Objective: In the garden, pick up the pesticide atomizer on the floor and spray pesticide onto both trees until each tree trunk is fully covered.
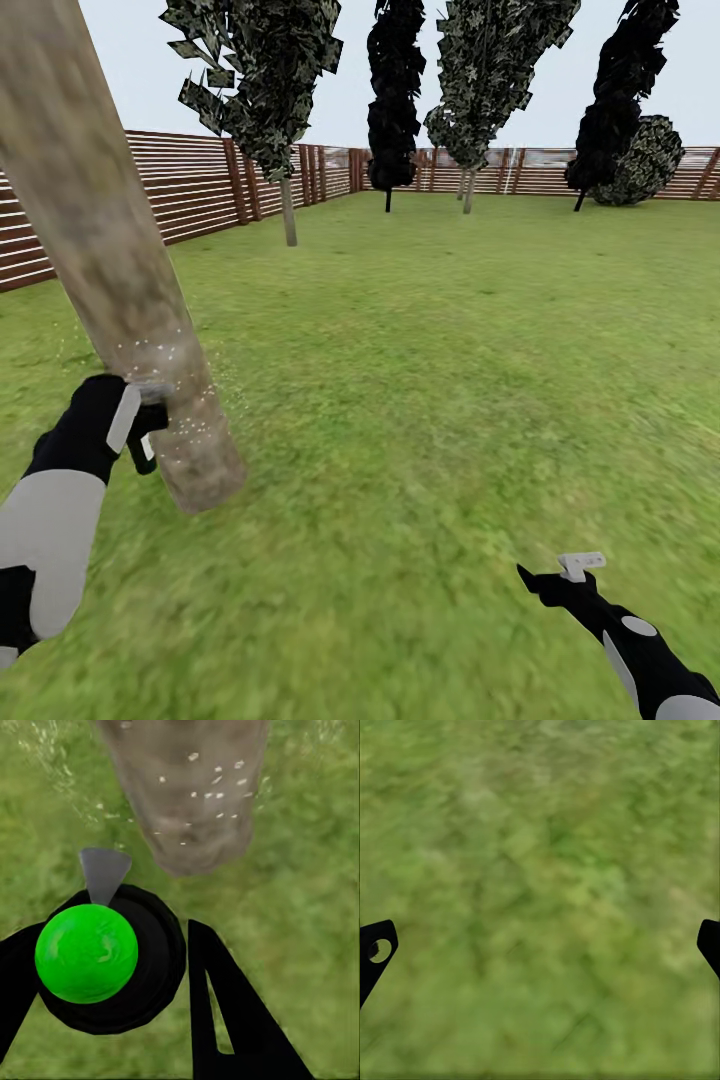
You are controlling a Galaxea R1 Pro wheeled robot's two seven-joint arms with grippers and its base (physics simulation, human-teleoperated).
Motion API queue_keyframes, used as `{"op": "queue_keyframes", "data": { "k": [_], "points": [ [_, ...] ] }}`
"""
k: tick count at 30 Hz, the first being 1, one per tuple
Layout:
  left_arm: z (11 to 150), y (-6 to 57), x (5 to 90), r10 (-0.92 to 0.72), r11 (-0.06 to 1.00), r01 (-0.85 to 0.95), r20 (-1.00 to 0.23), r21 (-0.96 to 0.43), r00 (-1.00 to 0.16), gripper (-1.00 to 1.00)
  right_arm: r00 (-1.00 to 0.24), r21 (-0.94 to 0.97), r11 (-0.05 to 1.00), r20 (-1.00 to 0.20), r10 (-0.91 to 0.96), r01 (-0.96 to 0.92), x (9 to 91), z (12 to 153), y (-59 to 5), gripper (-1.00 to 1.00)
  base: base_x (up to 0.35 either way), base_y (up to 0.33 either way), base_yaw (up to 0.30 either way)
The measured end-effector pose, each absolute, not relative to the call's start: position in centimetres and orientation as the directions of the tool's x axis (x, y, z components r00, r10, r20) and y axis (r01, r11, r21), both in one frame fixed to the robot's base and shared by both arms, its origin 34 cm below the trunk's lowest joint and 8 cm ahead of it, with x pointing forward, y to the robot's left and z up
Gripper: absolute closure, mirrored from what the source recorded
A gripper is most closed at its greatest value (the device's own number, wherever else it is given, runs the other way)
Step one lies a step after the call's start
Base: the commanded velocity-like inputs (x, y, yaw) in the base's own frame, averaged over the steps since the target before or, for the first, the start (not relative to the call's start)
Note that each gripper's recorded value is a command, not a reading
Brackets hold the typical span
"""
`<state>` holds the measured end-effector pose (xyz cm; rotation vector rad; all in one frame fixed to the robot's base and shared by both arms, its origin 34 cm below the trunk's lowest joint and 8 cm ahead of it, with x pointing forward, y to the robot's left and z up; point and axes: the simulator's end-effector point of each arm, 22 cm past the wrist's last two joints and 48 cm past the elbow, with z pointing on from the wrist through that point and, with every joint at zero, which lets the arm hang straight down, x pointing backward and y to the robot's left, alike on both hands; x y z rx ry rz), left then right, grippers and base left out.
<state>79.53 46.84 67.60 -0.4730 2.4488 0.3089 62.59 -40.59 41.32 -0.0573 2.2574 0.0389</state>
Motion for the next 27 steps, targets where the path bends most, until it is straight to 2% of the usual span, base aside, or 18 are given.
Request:
{"op": "queue_keyframes", "data": {
  "k": [11, 15, 19, 22, 25, 27],
  "points": [
    [53.5, 46.0, 69.9, -0.257, 0.912, -0.369, -0.451, 0.178, -0.854, 1.0, -0.635, -0.011, 0.999, -0.772, -0.029, -0.033, 62.6, 41.3, -41.2, -1.0, 0.0, 0.0, 0.0],
    [51.1, 44.9, 69.3, -0.19, 0.931, -0.312, -0.484, 0.187, -0.854, 1.0, -0.636, -0.013, 0.999, -0.771, -0.03, -0.031, 62.6, 41.2, -41.1, -1.0, 0.0, 0.0, 0.0],
    [47.8, 37.8, 68.9, 0.072, 0.983, -0.014, -0.457, 0.181, -0.886, 1.0, -0.636, 0.036, 0.996, -0.771, -0.023, -0.079, 62.9, 40.6, -37.1, -1.0, 0.0, 0.0, 0.0],
    [44.3, 32.3, 67.1, 0.284, 0.959, 0.25, -0.465, 0.136, -0.839, 1.0, -0.59, 0.048, 0.959, -0.797, -0.133, -0.28, 64.6, 42.2, -30.2, -1.0, 0.0, 0.0, 0.0],
    [41.3, 27.1, 63.5, 0.522, 0.828, 0.556, -0.456, 0.069, -0.721, 1.0, -0.459, 0.028, 0.848, -0.85, -0.259, -0.53, 66.4, 46.6, -22.6, -1.0, 0.0, 0.0, 0.0],
    [40.8, 24.4, 61.4, 0.593, 0.74, 0.672, -0.465, -0.007, -0.658, 1.0, -0.379, 0.011, 0.772, -0.876, -0.299, -0.635, 66.9, 49.6, -19.4, -1.0, 0.0, 0.0, 0.0]
  ]
}}
